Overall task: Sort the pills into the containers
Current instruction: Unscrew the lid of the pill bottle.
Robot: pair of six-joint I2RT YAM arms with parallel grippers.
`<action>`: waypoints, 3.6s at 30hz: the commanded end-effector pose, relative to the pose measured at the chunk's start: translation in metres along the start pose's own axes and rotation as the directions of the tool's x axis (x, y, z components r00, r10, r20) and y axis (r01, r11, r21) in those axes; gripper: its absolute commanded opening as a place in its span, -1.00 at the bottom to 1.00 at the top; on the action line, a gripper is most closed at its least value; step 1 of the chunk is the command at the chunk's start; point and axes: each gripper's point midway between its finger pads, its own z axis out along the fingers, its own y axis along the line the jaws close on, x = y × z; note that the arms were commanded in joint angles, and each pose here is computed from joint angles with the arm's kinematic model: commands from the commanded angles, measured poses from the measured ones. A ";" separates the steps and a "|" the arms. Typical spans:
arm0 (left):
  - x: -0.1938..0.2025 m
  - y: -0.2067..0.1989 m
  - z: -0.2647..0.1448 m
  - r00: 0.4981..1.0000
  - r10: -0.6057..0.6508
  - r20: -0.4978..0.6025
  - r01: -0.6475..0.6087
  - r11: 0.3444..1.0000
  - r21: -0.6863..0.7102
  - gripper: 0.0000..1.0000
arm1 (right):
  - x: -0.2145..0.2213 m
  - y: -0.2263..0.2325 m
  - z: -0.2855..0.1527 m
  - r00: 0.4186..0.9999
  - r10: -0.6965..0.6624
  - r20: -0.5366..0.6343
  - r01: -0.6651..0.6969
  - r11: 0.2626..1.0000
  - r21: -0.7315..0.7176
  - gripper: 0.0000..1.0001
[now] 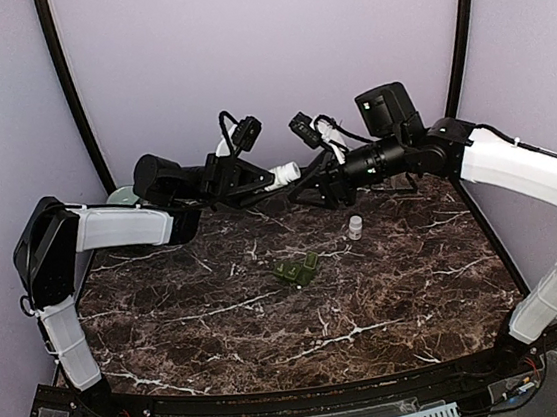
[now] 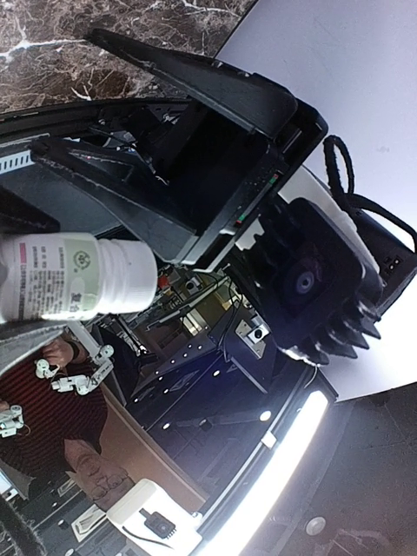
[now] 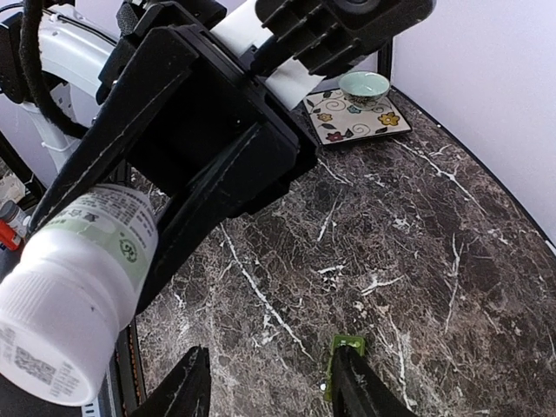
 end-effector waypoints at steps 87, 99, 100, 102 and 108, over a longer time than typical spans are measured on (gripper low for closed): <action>-0.009 0.063 -0.014 0.978 0.207 -0.010 -0.204 0.955 -0.216 -1.00 | -0.014 -0.008 -0.007 0.411 0.894 -0.182 -0.899 0.364 -0.244 -0.63; -0.012 0.045 -0.010 0.982 0.188 -0.007 -0.186 0.969 -0.160 -1.00 | -0.002 -0.010 -0.004 0.649 0.745 -0.152 -0.759 0.623 -0.188 -1.00; -0.012 0.043 -0.010 0.983 0.184 -0.008 -0.183 0.971 -0.156 -1.00 | 0.000 -0.010 -0.004 0.676 0.723 -0.146 -0.736 0.651 -0.183 -1.00; -0.011 0.039 -0.010 0.984 0.178 -0.009 -0.177 0.973 -0.149 -1.00 | 0.005 -0.012 -0.004 0.735 0.665 -0.134 -0.678 0.715 -0.172 -1.00; -0.007 0.026 -0.009 0.989 0.145 -0.013 -0.145 0.982 -0.122 -1.00 | 0.006 -0.014 -0.007 0.876 0.478 -0.062 -0.481 0.858 -0.181 -1.00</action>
